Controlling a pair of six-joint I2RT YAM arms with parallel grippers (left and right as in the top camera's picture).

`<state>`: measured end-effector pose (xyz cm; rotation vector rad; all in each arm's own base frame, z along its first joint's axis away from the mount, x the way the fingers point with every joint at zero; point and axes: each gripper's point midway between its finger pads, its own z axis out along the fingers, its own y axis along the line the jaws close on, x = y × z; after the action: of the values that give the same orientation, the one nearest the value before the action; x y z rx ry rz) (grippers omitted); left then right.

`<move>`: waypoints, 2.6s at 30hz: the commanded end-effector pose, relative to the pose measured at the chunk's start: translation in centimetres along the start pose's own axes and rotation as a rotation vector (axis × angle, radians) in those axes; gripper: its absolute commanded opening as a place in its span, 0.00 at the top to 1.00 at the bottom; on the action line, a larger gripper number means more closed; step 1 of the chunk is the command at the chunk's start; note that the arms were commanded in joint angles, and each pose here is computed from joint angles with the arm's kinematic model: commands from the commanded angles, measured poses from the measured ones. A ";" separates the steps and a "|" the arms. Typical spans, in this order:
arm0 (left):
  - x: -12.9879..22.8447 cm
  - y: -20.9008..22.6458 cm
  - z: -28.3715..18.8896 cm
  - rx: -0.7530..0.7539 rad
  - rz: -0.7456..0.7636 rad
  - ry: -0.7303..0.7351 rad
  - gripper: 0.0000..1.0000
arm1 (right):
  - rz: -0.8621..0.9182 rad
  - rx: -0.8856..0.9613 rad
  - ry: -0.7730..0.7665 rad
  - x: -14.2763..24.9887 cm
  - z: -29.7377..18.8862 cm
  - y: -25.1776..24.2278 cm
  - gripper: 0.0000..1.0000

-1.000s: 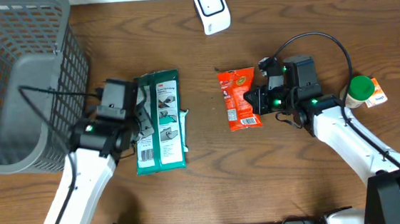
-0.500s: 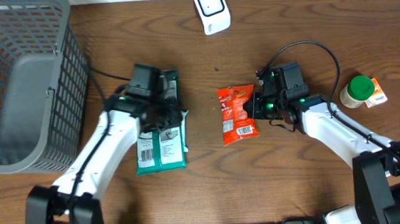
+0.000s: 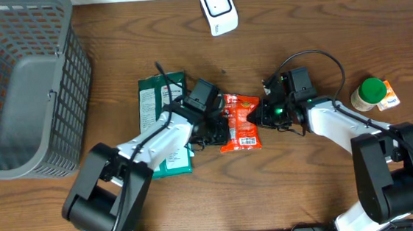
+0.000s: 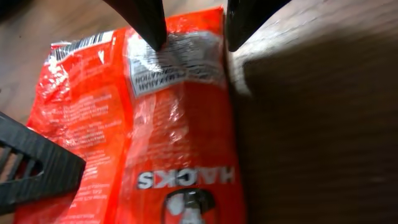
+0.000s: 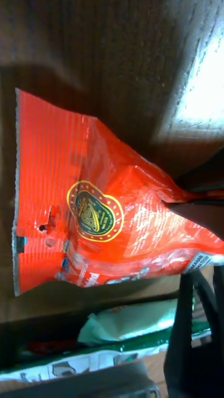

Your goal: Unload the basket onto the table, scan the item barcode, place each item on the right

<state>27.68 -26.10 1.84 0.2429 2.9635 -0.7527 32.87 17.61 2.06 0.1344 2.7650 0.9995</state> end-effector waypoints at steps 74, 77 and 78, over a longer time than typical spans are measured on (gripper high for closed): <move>-2.9 12.7 -25.7 -0.282 -0.399 -0.581 0.29 | -0.538 0.107 -0.307 -8.7 -12.6 13.7 0.99; -2.8 13.2 -25.6 -0.288 -0.414 -0.574 0.25 | -0.615 0.145 -0.363 -9.5 -14.4 16.6 0.99; -2.8 13.2 -25.6 -0.288 -0.414 -0.574 0.25 | -0.642 0.142 -0.384 -9.7 -15.0 17.7 0.99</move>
<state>31.73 -3.04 18.43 -0.5294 2.5253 -0.3425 38.02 20.77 21.72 -0.4002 2.4080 0.7283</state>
